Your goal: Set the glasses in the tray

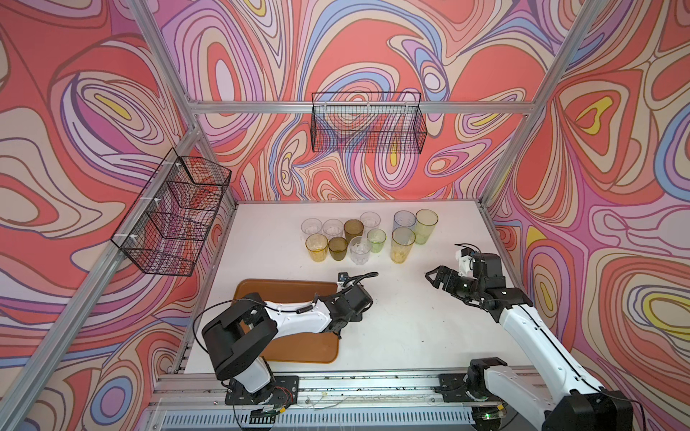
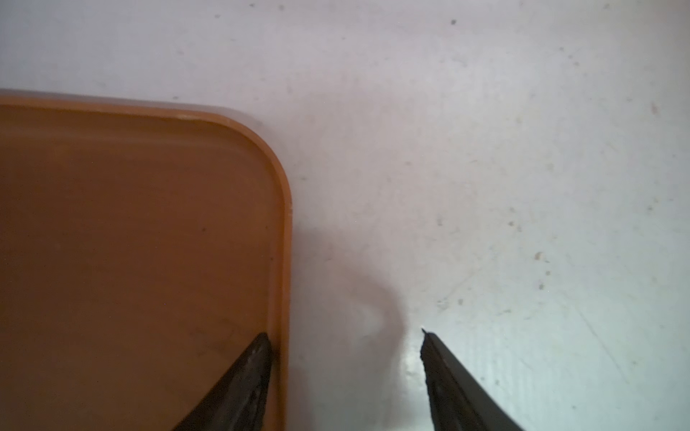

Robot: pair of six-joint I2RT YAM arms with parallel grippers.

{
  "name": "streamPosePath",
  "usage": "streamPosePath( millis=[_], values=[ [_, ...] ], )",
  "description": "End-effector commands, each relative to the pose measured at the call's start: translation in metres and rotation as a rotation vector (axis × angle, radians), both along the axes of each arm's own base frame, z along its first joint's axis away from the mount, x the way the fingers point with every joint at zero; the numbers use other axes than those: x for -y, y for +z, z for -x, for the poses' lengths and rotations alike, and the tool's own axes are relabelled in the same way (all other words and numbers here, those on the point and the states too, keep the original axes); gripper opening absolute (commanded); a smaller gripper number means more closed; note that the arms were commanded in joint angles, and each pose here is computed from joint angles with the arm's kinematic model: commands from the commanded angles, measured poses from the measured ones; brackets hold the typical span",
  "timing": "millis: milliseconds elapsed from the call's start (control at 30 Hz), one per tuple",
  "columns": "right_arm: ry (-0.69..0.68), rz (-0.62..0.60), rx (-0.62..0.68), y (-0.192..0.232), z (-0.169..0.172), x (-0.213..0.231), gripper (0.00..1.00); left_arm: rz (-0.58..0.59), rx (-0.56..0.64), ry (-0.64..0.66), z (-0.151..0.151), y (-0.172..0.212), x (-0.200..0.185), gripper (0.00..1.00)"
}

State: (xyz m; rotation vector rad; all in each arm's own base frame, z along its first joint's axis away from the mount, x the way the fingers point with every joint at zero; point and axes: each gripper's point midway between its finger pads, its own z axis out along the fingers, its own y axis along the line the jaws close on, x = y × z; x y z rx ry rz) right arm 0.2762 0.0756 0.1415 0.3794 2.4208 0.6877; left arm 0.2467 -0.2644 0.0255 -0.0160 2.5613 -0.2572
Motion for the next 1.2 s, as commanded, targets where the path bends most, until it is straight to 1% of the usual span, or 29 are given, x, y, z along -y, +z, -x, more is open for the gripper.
streamPosePath(
  millis=[0,100,200,267,333,467,567,633,800,833,900,1067,1167],
  values=[
    [0.016,-0.011,-0.024,-0.003,0.014,-0.003,0.97,0.060,-0.136,-0.047,0.022,-0.026,0.028,0.66],
    [0.009,-0.011,-0.011,-0.005,0.016,-0.002,0.97,0.090,-0.133,-0.071,0.021,-0.023,0.048,0.67],
    [0.004,-0.014,-0.034,-0.011,0.018,-0.002,0.96,0.132,-0.119,-0.100,0.022,-0.011,0.064,0.70],
    [0.006,-0.022,-0.036,-0.011,0.018,-0.003,0.94,0.172,-0.101,-0.104,0.022,-0.001,0.067,0.72],
    [0.017,-0.049,-0.007,-0.008,0.017,-0.007,0.94,0.204,-0.077,-0.097,0.023,0.007,0.063,0.75],
    [0.028,-0.107,0.004,0.000,0.016,-0.016,0.93,0.218,-0.018,-0.067,0.025,0.023,0.040,0.91],
    [0.038,-0.108,-0.005,0.003,0.015,-0.022,0.93,0.220,0.042,-0.021,0.027,0.036,0.013,0.98],
    [0.057,-0.110,-0.008,0.005,0.016,-0.031,0.92,0.224,0.074,0.014,0.027,0.042,-0.004,1.00],
    [0.125,-0.075,-0.022,0.005,0.018,-0.069,0.91,0.259,0.121,0.087,0.027,0.058,-0.040,1.00],
    [0.142,-0.072,-0.033,0.003,0.019,-0.079,0.91,0.236,0.119,0.099,0.032,0.051,-0.054,1.00],
    [0.178,-0.067,-0.050,-0.002,0.020,-0.100,0.89,0.229,0.130,0.118,0.034,0.056,-0.067,1.00],
    [0.256,-0.043,-0.078,-0.015,0.021,-0.148,0.75,0.228,0.159,0.157,0.040,0.072,-0.097,1.00],
    [0.296,-0.057,-0.102,-0.023,0.022,-0.175,0.69,0.250,0.174,0.176,0.046,0.078,-0.110,1.00]
  ],
)
